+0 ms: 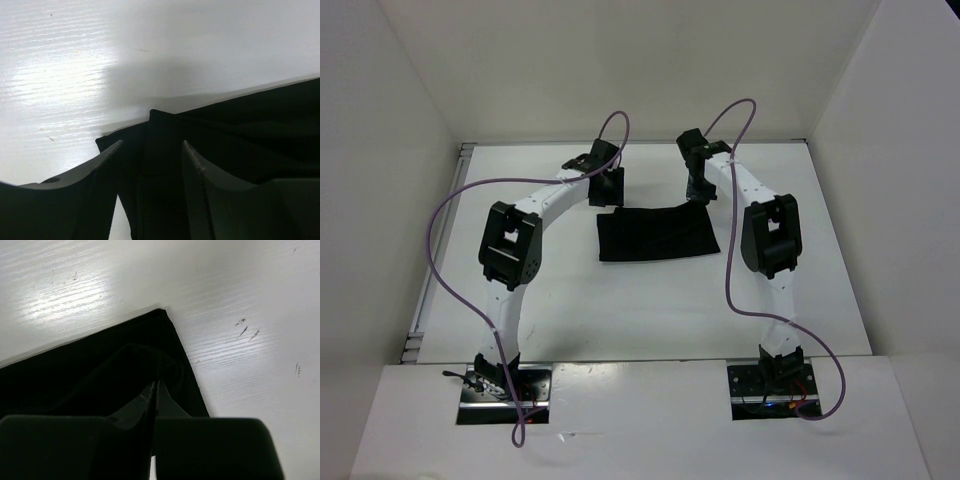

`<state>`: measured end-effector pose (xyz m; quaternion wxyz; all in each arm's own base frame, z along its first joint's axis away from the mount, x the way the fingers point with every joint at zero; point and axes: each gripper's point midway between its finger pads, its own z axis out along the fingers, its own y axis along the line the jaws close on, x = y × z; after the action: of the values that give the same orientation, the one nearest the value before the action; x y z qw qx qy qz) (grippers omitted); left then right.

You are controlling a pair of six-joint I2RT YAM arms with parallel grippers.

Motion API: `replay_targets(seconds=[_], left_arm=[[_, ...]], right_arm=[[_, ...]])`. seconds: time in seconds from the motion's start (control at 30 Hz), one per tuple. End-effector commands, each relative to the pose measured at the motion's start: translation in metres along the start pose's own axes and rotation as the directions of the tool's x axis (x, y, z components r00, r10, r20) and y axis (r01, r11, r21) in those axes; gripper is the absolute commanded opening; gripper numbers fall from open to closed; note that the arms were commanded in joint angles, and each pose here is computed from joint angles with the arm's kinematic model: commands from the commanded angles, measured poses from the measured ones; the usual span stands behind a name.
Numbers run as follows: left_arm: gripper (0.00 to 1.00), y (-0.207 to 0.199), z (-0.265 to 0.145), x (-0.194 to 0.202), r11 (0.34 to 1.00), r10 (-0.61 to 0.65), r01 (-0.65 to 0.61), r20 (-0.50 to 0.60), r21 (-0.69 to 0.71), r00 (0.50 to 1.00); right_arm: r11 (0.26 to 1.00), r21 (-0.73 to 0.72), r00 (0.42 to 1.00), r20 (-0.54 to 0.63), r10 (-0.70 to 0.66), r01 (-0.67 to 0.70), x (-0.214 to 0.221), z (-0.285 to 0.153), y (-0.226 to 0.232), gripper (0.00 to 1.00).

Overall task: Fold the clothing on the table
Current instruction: Fold the skirt

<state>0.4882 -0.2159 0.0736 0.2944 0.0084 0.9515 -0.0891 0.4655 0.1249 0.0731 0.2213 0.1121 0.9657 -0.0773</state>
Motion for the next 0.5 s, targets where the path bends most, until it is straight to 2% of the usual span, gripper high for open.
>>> replay_targets(seconds=[0.0,0.13,0.23,0.27,0.33,0.4,0.43,0.47], left_arm=[[0.56,-0.001,0.002,-0.006,1.0,0.02,-0.02,0.01,0.009,1.0],[0.48,-0.002,0.003,-0.001,1.0,0.021,-0.021,-0.002,0.014,1.0],[0.31,-0.004,0.001,-0.002,1.0,0.011,-0.011,0.003,0.026,1.0],[0.21,-0.004,0.001,-0.002,1.0,0.002,-0.002,0.003,0.026,1.0],[0.09,-0.003,0.002,0.002,1.0,0.002,-0.002,-0.007,0.022,1.0],[0.02,-0.008,0.001,0.004,0.997,-0.016,0.018,-0.028,0.073,0.999],[0.02,-0.011,0.0,0.004,0.992,-0.036,0.041,-0.048,0.12,0.998],[0.08,-0.039,-0.015,0.014,0.941,-0.065,0.108,-0.141,0.32,0.988]], right_arm=[[1.0,0.026,0.999,0.032,0.006,-0.007,-0.011,-0.008,-0.003,0.0],[1.0,0.018,1.0,0.028,0.006,-0.007,-0.01,-0.008,-0.001,0.0],[1.0,0.004,1.0,0.03,0.01,-0.01,-0.011,-0.012,0.0,0.0],[1.0,-0.004,1.0,0.026,0.01,-0.009,-0.011,-0.012,0.001,0.0],[1.0,-0.004,1.0,0.025,0.01,-0.009,-0.011,-0.012,0.001,0.0],[1.0,-0.012,1.0,0.021,0.01,-0.009,-0.01,-0.012,0.003,0.0],[1.0,-0.016,1.0,0.028,0.013,-0.012,-0.012,-0.016,0.002,0.0],[1.0,-0.016,1.0,0.027,0.012,-0.012,-0.011,-0.017,0.001,0.0]])
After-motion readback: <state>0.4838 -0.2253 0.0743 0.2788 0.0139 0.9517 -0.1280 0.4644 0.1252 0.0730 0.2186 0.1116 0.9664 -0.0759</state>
